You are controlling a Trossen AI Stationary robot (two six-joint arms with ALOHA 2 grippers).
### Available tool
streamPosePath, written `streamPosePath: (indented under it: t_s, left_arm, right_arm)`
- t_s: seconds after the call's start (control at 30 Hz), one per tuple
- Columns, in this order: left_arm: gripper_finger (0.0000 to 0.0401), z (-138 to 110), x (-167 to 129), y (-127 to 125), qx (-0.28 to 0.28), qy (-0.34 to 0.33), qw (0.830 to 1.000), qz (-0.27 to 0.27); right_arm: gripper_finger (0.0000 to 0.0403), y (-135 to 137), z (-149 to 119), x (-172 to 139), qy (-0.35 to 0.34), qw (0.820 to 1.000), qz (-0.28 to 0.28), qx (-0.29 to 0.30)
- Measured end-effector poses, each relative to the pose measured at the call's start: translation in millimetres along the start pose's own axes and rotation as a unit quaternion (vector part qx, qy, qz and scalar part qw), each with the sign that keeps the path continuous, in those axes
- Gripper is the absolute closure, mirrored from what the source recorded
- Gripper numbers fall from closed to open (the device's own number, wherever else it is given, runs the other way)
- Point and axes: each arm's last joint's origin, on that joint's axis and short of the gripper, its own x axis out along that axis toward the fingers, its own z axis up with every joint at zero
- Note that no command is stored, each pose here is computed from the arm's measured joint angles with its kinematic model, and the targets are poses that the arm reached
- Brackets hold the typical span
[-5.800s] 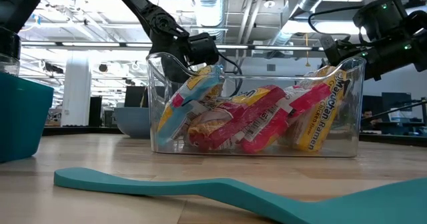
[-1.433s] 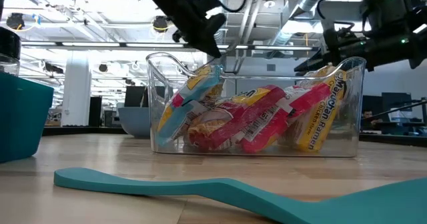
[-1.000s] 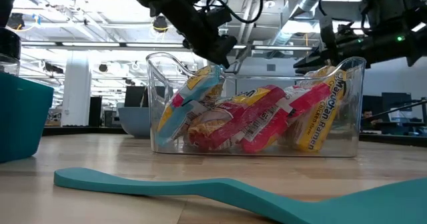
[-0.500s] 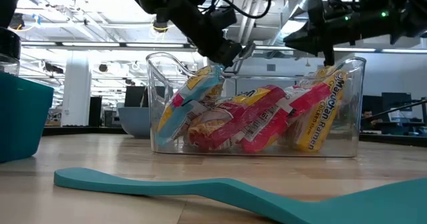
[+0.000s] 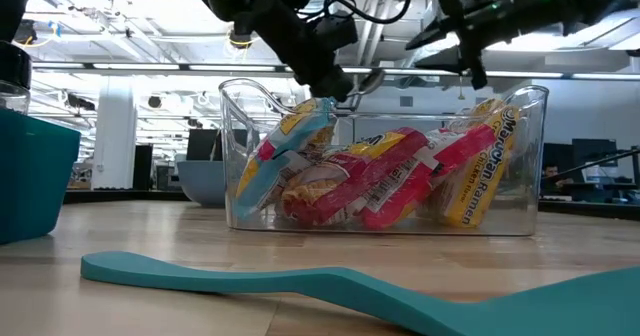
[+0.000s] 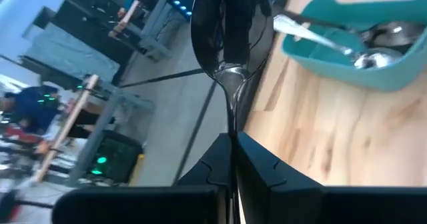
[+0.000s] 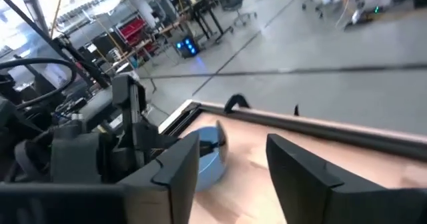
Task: Pick & Place Food Item
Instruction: Put the black spoon into the blue bin
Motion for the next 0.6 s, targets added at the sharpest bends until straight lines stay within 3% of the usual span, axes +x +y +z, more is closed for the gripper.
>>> streamPosePath:
  t_s: [0.23,0.6]
  left_arm:
    - [0.0397,-0.5,0.0,0.7,0.015,0.008,1.0,0.012]
    - [0.0398,-3.5,-1.3,-1.1,0.031,0.029,0.999,0.022]
  right_arm:
    - [0.0215,15.9,4.6,26.2,0.059,0.998,-0.025,-0.004]
    - [0.0243,38.4,12.3,59.0,0.116,0.99,-0.058,-0.053]
